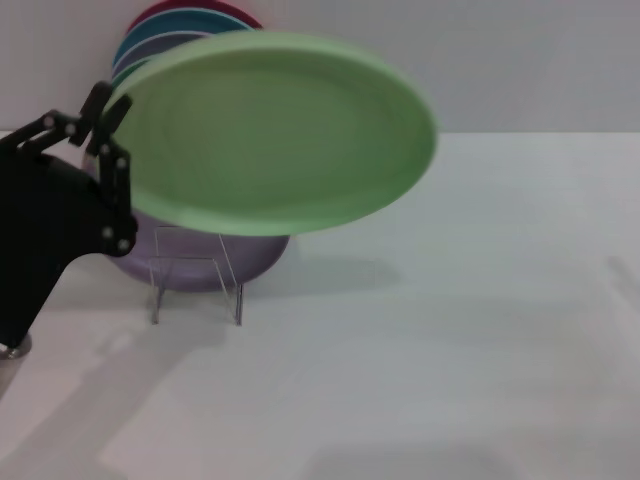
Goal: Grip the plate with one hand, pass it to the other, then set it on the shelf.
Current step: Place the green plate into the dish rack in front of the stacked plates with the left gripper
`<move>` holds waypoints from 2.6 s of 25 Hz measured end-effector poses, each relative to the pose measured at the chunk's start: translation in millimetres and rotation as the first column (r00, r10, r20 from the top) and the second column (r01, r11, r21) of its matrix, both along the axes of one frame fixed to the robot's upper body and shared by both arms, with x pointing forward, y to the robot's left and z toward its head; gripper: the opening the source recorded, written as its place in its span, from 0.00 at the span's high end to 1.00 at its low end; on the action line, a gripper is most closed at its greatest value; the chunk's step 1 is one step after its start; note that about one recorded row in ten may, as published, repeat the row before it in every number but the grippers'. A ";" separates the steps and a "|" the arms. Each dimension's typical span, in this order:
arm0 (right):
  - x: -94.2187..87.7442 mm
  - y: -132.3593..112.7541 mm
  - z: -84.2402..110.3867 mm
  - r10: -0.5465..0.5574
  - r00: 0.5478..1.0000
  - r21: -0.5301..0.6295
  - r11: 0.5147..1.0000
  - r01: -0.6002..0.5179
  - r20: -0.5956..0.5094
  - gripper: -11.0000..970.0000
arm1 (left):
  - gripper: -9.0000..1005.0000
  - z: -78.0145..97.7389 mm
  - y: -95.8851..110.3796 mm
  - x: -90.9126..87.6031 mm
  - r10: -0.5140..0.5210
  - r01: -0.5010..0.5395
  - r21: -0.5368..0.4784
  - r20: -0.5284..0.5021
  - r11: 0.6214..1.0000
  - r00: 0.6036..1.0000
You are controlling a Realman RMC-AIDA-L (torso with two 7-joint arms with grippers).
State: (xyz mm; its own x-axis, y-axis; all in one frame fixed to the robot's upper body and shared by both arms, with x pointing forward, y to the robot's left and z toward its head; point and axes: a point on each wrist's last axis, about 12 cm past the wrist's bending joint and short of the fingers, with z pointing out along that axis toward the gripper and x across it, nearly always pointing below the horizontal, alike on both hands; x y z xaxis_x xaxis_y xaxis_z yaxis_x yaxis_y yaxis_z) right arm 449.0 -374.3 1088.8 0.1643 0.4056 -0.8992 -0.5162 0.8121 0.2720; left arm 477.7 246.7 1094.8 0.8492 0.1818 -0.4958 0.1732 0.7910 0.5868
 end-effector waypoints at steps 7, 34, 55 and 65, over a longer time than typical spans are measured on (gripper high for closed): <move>-1.4 3.8 -0.3 0.037 0.999 -0.010 0.999 -0.037 -0.001 0.22 | 0.95 0.6 3.9 23.7 0.106 -0.106 0.111 0.005 0.988 0.994; -0.9 7.6 5.0 0.093 0.995 -0.027 0.995 -0.092 0.023 0.22 | 0.95 -3.2 34.1 35.7 0.172 -0.163 0.276 -0.011 0.947 0.985; 1.9 10.4 6.9 0.111 0.993 -0.034 0.993 -0.110 0.029 0.22 | 0.95 -17.7 36.7 31.7 0.213 -0.176 0.337 -0.076 0.925 0.974; 3.5 12.2 8.6 0.126 0.991 -0.027 0.992 -0.125 0.037 0.22 | 0.95 -24.5 25.9 31.9 0.223 -0.174 0.335 -0.113 0.926 0.968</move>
State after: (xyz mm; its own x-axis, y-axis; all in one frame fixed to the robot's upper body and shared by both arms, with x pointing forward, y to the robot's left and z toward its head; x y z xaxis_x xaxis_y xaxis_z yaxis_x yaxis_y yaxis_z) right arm 452.4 -362.1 1097.4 0.1483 0.4034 -0.9029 -0.6242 0.7464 0.2310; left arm 509.6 272.6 1070.3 0.7015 0.5088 -0.4990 0.1357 0.5920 0.7944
